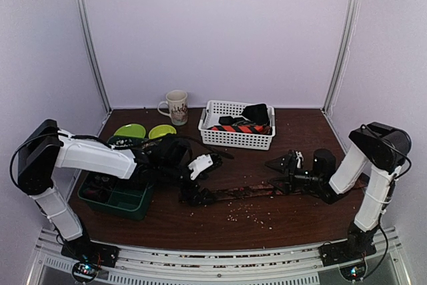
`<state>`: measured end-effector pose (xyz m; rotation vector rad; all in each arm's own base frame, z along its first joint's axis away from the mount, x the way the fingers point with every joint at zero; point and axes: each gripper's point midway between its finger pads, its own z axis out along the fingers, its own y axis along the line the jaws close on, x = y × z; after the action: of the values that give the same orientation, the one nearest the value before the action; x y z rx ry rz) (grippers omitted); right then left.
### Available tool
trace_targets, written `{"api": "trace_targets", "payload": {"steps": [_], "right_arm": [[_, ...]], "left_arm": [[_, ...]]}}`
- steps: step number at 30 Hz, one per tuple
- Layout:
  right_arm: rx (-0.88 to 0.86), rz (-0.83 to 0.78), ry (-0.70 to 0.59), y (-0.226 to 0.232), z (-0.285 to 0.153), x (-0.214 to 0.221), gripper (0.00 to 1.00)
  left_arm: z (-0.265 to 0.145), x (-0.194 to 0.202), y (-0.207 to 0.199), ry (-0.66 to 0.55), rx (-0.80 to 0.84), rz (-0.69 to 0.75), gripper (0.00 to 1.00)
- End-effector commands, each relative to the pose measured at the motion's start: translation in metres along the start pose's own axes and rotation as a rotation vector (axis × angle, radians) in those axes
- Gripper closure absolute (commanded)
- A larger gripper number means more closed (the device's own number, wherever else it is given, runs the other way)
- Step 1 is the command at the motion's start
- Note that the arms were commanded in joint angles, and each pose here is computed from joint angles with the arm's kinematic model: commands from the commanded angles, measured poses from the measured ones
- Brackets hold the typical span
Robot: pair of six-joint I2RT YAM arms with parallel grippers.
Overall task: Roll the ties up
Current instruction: Adjust the tie at the center of the board.
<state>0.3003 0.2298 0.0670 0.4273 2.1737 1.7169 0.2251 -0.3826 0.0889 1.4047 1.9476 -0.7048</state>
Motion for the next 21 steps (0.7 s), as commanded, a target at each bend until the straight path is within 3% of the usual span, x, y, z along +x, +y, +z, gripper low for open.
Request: {"api": "trace_targets", "payload": {"steps": [1,5,10,17,21], "right_arm": [[-0.012,-0.037,-0.005,0.022,-0.003,-0.003,0.05],[0.029,-0.153,0.001,0.050,-0.002,-0.014,0.05],[0.238,-0.323,0.001,0.057,-0.009,-0.035,0.05],[0.332,-0.316,-0.015,0.044,-0.019,-0.059,0.06],[0.470,-0.362,0.010,0.021,-0.030,-0.065,0.07]], "left_arm": [[0.011,0.006,0.002,0.031,0.014,0.034,0.09],[0.044,0.001,0.005,0.085,0.025,0.093,0.12],[0.073,-0.019,0.004,0.065,0.058,0.131,0.12],[0.106,-0.034,-0.009,0.051,0.202,0.108,0.14],[0.123,-0.031,-0.022,0.075,0.231,0.130,0.15]]}}
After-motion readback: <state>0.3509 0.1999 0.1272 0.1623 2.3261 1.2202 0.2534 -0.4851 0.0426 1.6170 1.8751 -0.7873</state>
